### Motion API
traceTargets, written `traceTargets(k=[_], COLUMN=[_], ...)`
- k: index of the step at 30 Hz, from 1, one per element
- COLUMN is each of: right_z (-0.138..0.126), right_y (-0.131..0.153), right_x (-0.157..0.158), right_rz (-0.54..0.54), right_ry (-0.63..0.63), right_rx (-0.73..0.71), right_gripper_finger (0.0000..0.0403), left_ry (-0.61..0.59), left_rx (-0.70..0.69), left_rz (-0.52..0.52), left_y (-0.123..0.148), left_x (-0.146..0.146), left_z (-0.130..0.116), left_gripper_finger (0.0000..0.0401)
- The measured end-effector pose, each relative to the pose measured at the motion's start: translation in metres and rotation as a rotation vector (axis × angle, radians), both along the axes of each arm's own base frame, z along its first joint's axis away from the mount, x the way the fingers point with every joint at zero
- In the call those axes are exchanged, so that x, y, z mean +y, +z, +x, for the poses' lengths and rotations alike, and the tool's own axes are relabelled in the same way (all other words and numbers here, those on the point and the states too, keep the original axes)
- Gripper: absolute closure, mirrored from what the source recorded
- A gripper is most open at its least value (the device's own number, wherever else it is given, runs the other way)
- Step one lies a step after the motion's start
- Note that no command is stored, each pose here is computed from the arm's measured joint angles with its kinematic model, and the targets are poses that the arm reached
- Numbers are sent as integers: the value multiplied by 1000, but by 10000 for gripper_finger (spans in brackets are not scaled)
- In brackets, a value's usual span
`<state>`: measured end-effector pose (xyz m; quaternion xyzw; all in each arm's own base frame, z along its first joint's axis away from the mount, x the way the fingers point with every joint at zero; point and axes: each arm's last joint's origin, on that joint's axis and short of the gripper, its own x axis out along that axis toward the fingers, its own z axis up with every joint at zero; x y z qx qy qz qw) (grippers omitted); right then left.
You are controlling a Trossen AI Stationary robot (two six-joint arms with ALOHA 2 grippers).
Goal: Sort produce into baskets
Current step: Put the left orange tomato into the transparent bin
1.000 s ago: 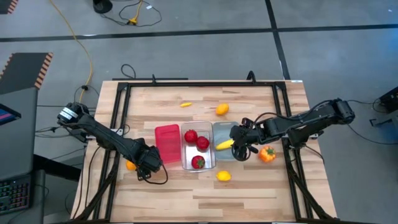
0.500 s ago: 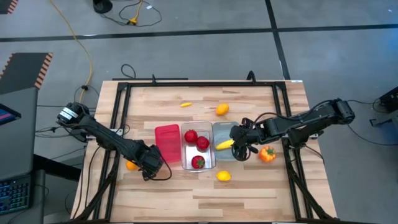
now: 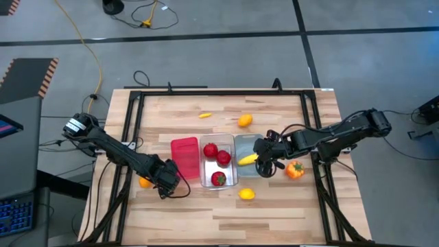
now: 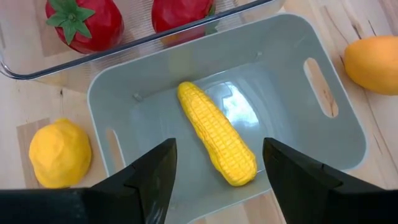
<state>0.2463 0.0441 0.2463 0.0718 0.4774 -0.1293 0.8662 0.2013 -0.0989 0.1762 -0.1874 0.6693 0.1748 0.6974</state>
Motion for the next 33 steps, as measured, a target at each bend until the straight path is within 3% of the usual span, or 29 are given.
traceTargets(k=[9, 14, 18, 28, 33], right_z=[0, 0, 0, 0, 0], right_y=[0, 0, 0, 0, 0], right_x=[0, 0, 0, 0, 0], right_rz=[0, 1, 6, 5, 5], right_ry=[0, 0, 3, 3, 2], right_rx=[0, 1, 1, 1, 1], right_gripper_finger=[137, 137, 137, 137, 137], left_ry=[11, 25, 7, -57, -35], left_rx=[20, 48, 21, -251, -455], left_rz=[-40, -80, -99, -64, 59], left_y=[0, 7, 31, 105, 120], left_x=[-1, -3, -7, -10, -6], left_z=[-1, 1, 8, 31, 47], left_gripper_finger=[112, 119, 118, 117, 117])
